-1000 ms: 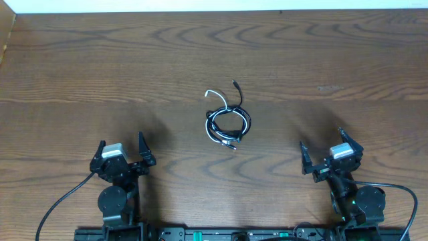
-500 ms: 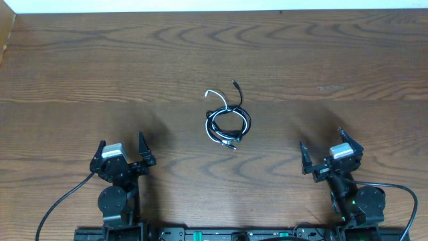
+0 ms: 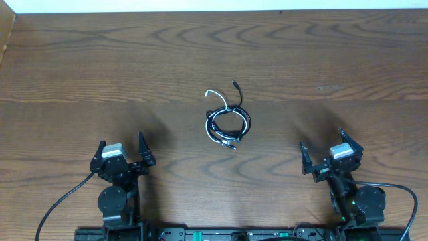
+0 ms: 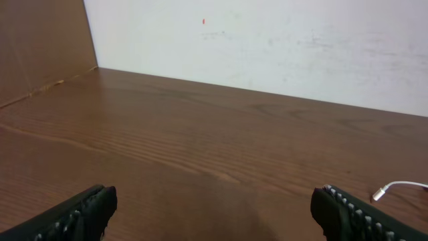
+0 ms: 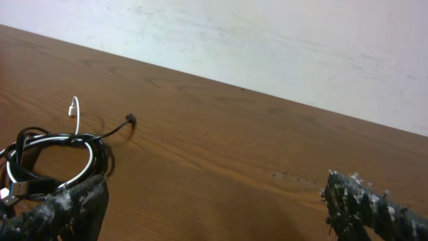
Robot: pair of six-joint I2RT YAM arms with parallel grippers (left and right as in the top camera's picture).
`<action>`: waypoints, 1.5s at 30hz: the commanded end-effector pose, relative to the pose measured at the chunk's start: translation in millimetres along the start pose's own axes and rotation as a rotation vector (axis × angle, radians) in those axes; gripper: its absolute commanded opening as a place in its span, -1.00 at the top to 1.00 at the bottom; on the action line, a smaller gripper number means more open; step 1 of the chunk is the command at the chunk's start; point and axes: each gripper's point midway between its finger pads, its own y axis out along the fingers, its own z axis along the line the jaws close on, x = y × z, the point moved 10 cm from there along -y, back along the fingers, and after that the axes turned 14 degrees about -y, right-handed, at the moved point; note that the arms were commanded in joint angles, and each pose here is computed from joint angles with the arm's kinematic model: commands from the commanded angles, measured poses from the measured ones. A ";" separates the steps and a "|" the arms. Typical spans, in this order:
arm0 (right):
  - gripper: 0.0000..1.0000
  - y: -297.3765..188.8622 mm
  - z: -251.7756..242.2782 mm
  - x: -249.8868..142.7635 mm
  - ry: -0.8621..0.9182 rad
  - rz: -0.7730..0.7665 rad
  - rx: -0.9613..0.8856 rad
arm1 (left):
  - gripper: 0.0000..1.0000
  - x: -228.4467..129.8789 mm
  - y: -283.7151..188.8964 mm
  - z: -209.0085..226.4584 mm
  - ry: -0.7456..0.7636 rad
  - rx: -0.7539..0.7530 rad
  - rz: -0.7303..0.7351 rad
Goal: Untangle cables
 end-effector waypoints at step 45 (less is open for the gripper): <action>-0.98 -0.1 -0.7 -1.0 0.004 0.006 -0.007 | -0.95 -11.0 0.9 5.2 0.022 0.031 0.048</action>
